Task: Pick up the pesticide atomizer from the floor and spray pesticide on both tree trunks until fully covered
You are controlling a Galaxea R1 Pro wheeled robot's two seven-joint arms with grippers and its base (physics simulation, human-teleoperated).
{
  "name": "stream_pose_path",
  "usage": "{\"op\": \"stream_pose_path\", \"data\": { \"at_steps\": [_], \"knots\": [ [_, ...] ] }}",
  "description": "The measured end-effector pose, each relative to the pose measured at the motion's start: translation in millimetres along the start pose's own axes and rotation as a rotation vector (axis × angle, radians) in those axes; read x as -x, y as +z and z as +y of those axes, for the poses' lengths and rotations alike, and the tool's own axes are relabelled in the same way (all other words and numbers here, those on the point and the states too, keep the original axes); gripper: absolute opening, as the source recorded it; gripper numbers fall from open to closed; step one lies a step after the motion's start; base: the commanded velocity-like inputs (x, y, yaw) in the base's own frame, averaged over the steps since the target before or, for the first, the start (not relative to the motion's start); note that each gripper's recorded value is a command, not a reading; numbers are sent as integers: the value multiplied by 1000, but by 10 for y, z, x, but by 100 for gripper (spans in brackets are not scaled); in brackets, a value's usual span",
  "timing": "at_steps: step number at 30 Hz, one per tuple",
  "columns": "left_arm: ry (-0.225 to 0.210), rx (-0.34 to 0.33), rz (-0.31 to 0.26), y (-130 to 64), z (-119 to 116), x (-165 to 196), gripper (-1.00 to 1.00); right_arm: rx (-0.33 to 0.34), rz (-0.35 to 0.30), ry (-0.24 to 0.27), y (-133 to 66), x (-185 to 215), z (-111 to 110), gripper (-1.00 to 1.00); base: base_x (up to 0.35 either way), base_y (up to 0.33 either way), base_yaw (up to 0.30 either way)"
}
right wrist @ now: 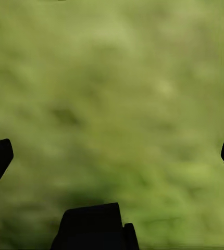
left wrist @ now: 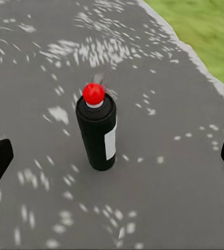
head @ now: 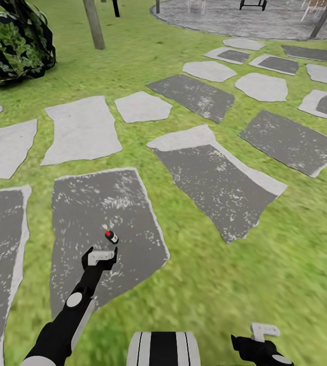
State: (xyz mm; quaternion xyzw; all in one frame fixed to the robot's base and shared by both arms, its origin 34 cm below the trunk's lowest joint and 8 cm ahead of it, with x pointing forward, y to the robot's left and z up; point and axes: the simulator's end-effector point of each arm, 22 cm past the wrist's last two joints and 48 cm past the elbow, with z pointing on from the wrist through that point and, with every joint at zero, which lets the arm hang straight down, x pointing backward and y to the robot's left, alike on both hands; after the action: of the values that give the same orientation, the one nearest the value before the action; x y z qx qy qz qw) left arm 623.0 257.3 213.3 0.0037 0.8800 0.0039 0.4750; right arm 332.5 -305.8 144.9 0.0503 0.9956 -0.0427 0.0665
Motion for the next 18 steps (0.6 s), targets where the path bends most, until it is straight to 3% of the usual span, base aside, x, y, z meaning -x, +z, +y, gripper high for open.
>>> {"op": "stream_pose_path", "data": {
  "at_steps": [4, 18],
  "knots": [
    [-1, -1, 0, 0, -6, 2, 100, 0, 0, 0, 0, 0, 0, 100, 243, 87, -19],
    [-2, -1, -1, 1, -9, 3, 100, -1, 0, -1, 0, 0, -2, 100, 101, 64, -1]
  ]
}}
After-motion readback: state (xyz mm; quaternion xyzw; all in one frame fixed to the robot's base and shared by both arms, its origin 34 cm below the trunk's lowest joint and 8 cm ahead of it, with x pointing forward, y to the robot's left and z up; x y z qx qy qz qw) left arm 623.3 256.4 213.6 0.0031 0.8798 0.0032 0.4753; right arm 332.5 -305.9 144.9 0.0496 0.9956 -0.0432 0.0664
